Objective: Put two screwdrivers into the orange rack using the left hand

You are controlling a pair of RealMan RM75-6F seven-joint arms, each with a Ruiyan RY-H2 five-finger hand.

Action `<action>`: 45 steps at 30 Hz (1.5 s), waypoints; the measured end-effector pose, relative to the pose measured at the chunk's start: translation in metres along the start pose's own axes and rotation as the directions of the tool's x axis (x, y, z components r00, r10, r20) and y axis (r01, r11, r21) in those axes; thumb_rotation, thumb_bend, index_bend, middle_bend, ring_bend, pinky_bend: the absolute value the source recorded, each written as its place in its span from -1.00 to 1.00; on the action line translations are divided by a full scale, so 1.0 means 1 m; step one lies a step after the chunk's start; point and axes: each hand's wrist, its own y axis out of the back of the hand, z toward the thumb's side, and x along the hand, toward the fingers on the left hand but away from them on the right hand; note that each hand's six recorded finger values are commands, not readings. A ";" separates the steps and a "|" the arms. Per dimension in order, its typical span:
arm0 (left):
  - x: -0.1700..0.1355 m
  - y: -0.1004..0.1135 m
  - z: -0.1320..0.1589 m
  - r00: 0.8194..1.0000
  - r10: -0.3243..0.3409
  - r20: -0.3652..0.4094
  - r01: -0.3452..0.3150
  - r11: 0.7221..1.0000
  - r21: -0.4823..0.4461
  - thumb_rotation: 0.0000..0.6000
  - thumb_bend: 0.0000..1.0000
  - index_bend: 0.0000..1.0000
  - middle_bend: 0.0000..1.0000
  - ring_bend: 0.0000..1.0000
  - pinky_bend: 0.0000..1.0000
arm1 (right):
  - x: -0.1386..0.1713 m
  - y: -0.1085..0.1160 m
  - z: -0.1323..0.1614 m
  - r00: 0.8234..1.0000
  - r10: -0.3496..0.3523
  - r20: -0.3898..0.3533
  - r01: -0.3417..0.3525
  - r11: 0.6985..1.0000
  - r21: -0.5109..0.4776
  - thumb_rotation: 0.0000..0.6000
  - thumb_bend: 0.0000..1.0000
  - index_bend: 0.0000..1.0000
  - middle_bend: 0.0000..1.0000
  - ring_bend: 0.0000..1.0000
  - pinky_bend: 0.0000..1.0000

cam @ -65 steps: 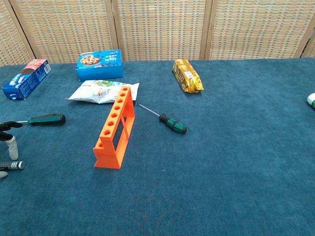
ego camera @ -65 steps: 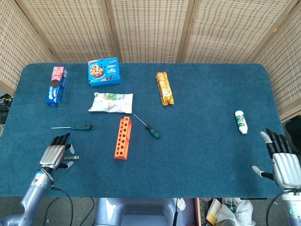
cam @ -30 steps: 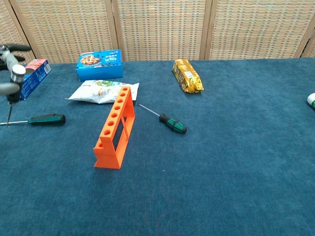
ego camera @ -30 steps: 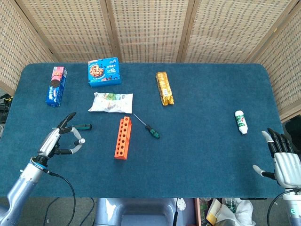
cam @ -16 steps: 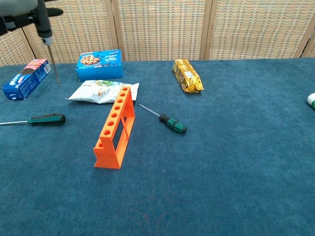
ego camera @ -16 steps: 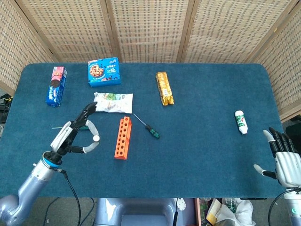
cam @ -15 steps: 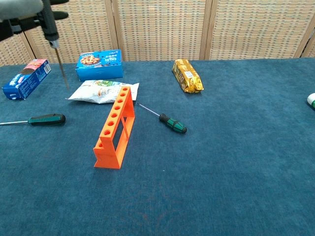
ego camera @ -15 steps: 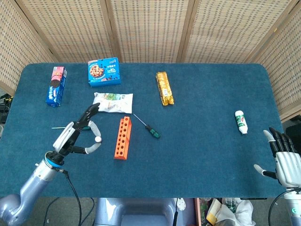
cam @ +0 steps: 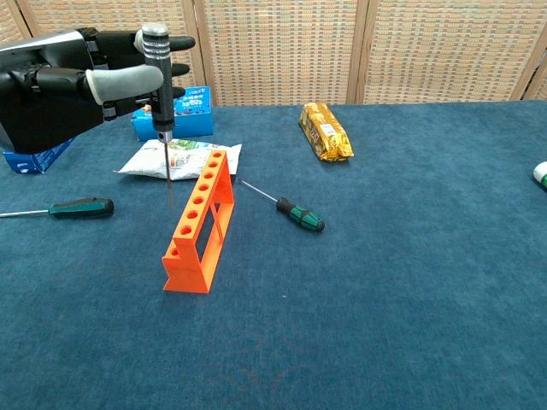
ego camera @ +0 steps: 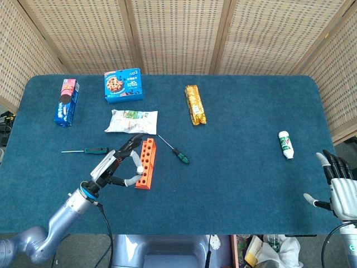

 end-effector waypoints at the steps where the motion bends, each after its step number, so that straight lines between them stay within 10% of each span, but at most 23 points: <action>1: 0.001 0.000 -0.001 1.000 0.000 -0.003 0.000 1.000 0.002 1.00 -0.14 0.24 -1.00 -1.00 -1.00 | 0.000 0.000 0.000 1.000 0.001 0.000 -0.001 1.000 0.000 1.00 -1.00 -1.00 -1.00 -1.00 -1.00; 45: 0.013 -0.009 -0.032 0.999 -0.003 -0.044 0.002 1.000 -0.027 1.00 -0.11 0.24 -1.00 -1.00 -1.00 | -0.001 -0.001 -0.002 1.000 0.011 0.005 -0.010 1.000 -0.005 1.00 -1.00 -1.00 -1.00 -1.00 -1.00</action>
